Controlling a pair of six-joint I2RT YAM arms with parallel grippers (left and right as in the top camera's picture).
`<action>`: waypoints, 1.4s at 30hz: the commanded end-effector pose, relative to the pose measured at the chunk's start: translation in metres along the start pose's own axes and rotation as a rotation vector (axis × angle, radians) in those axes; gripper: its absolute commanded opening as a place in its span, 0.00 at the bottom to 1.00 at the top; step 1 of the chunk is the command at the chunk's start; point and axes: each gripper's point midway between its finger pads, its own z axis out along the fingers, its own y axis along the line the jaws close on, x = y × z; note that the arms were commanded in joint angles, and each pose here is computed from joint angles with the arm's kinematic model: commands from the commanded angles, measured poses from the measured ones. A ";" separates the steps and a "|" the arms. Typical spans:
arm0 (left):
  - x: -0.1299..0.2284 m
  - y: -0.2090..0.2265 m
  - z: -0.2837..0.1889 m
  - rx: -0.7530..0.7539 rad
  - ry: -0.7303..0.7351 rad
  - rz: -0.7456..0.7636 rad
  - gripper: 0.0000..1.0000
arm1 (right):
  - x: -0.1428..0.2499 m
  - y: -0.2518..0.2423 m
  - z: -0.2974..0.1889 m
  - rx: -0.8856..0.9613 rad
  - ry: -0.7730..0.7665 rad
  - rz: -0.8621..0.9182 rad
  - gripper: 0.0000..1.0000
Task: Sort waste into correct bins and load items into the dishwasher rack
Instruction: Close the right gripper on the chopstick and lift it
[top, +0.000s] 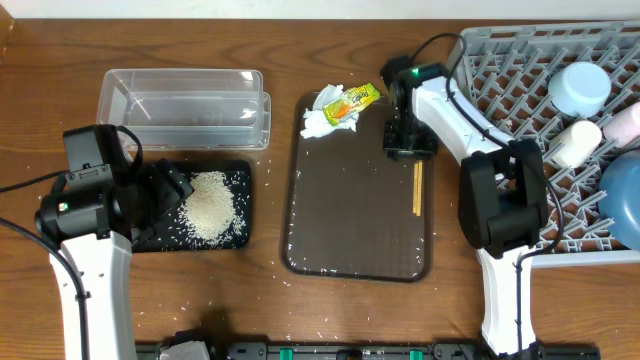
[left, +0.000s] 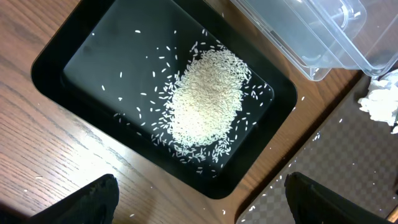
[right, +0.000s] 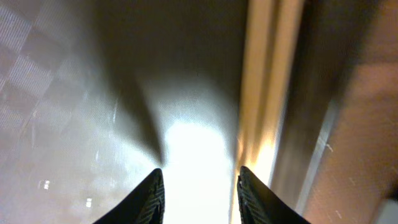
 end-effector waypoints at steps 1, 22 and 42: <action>-0.003 0.000 -0.003 0.001 -0.010 -0.003 0.88 | -0.019 -0.001 -0.040 -0.041 -0.083 -0.013 0.41; -0.003 0.000 -0.003 0.001 -0.010 -0.003 0.88 | -0.011 -0.002 0.008 -0.051 -0.060 -0.023 0.49; -0.003 0.000 -0.003 0.001 -0.010 -0.003 0.89 | -0.014 -0.002 -0.006 -0.045 -0.091 -0.026 0.32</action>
